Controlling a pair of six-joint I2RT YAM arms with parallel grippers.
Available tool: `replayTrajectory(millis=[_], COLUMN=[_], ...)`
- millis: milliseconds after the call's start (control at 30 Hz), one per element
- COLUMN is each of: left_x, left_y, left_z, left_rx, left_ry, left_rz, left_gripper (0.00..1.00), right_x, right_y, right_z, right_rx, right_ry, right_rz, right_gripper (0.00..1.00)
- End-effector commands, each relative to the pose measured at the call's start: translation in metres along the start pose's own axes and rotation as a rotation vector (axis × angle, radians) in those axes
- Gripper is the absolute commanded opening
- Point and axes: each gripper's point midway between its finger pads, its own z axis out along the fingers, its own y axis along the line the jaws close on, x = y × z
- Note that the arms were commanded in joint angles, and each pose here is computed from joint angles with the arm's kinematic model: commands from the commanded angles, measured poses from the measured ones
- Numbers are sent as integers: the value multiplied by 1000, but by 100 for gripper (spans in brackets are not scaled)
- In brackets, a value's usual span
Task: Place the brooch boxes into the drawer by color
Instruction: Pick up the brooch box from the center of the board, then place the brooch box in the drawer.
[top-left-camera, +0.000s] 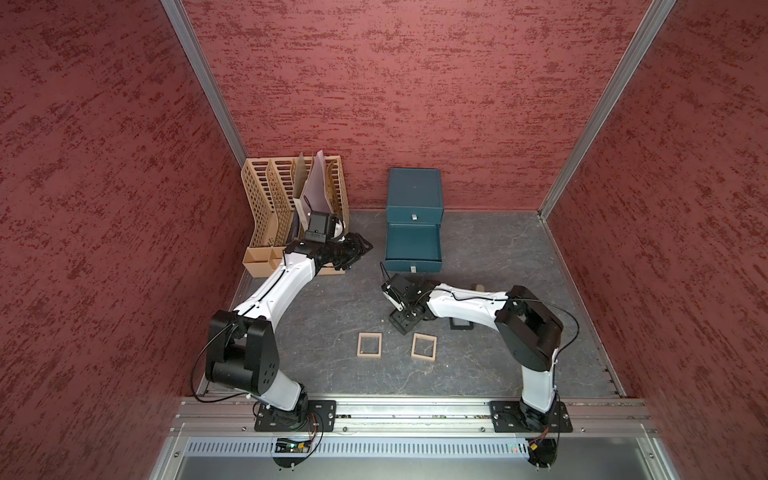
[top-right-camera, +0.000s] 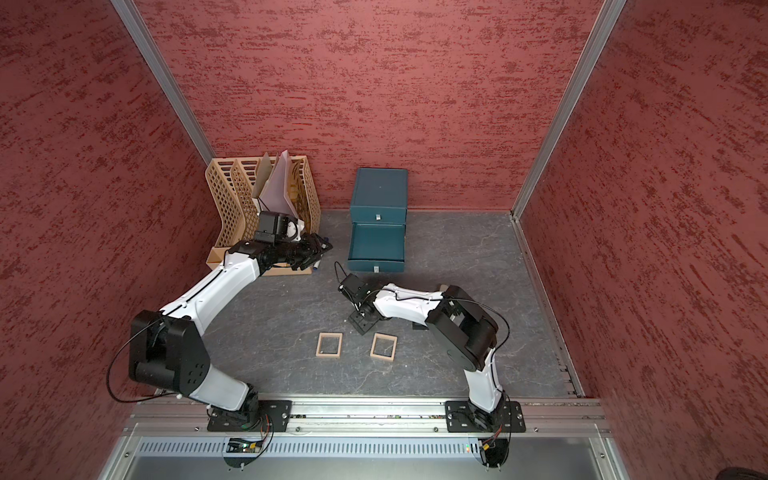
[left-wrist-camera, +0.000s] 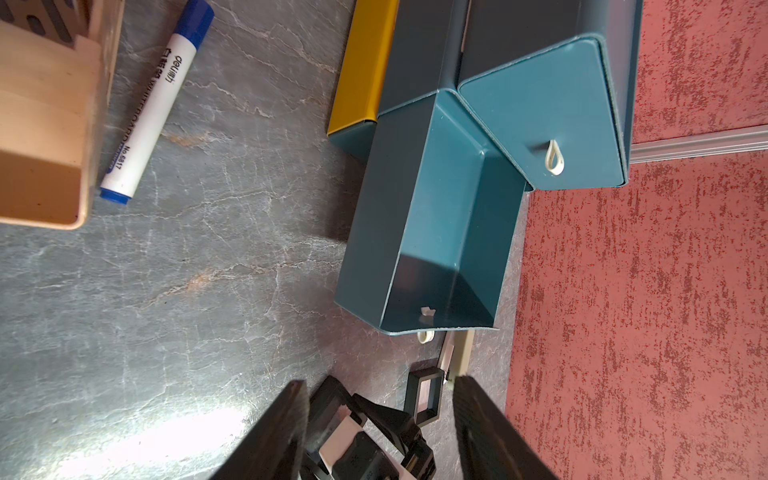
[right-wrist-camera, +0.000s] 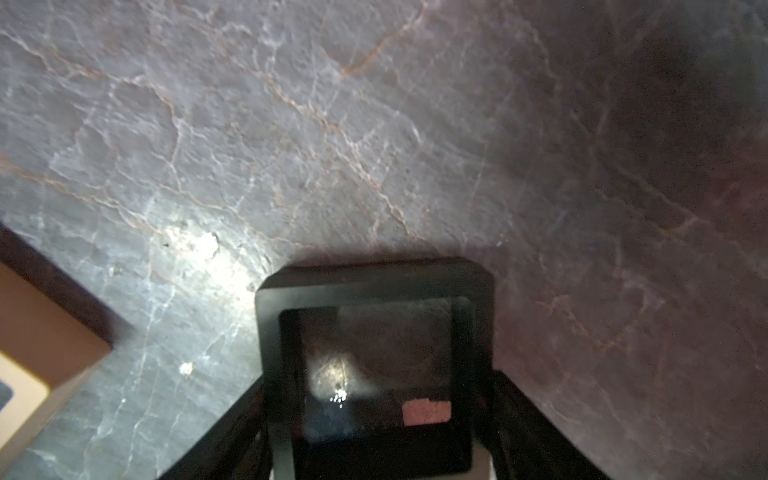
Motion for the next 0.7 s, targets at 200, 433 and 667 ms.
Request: replayTrajectory(millis=[200,433,667], left_x=[2,4,5], left_y=[-1,-1,-3], left_z=[3,11,17], left_rx=[13,29,69], left_ry=[3,16,22], left_rz=[18,8,-20], left_gripper=[59,59,60], right_x=[-20,-35,-68], right_y=[2,-12,-29], right_z=[-37,-98,-157], right_rx=[34,79,136], right_ry=[-58,-120,-183], right_rz=[58,163,218], right_gripper=[67,62,60])
